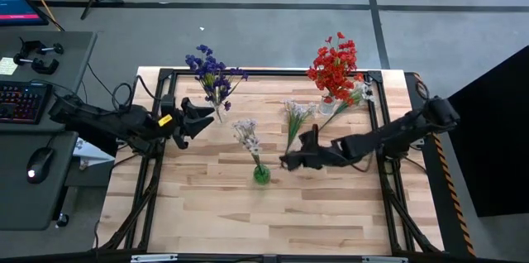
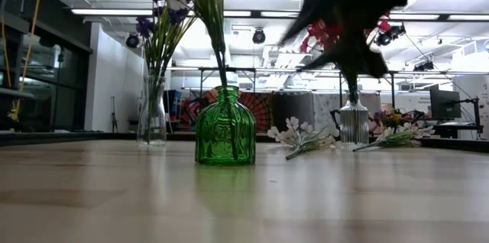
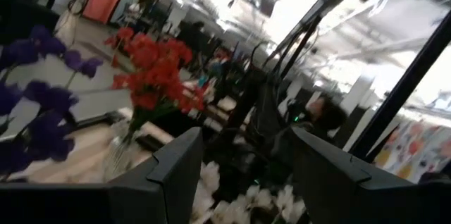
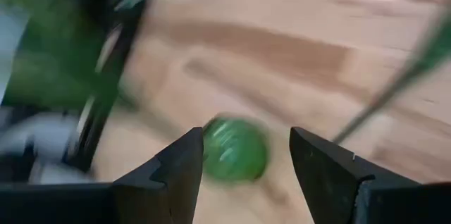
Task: Sort flowers into vase by color
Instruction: Put the left white flowers into the green flower vase
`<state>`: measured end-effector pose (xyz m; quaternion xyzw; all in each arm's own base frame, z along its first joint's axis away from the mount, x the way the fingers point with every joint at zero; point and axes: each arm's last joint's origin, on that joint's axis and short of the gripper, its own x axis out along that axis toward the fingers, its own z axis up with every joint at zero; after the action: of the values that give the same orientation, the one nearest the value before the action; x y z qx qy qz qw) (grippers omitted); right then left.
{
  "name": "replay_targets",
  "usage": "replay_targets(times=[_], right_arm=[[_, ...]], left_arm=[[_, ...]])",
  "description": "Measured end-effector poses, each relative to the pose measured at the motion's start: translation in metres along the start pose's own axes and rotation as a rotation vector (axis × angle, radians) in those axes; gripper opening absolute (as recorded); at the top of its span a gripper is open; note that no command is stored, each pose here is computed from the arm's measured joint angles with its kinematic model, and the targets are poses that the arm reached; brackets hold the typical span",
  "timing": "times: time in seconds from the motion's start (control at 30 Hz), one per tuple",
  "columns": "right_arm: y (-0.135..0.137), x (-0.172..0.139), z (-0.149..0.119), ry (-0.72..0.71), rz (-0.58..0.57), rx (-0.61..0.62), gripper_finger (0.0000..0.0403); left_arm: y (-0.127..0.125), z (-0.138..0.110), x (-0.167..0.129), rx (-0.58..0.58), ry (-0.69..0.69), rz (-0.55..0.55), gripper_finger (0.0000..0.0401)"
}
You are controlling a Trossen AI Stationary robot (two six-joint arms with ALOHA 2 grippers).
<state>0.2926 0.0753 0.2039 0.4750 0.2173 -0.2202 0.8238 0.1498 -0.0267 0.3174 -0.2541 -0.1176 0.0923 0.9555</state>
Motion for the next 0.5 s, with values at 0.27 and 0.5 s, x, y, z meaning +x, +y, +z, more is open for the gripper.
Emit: replay_targets(times=[0.27,0.5], right_arm=[[-0.004,0.037,0.016,0.057,-0.300,0.121,0.0200],[0.009,0.051,0.029,0.078,-0.721,0.115,0.0199]], left_arm=[[0.003,-0.005,-0.001,0.053,0.051,0.023,0.0197],[0.008,-0.003,-0.012,0.092,0.098,0.042,0.0197]])
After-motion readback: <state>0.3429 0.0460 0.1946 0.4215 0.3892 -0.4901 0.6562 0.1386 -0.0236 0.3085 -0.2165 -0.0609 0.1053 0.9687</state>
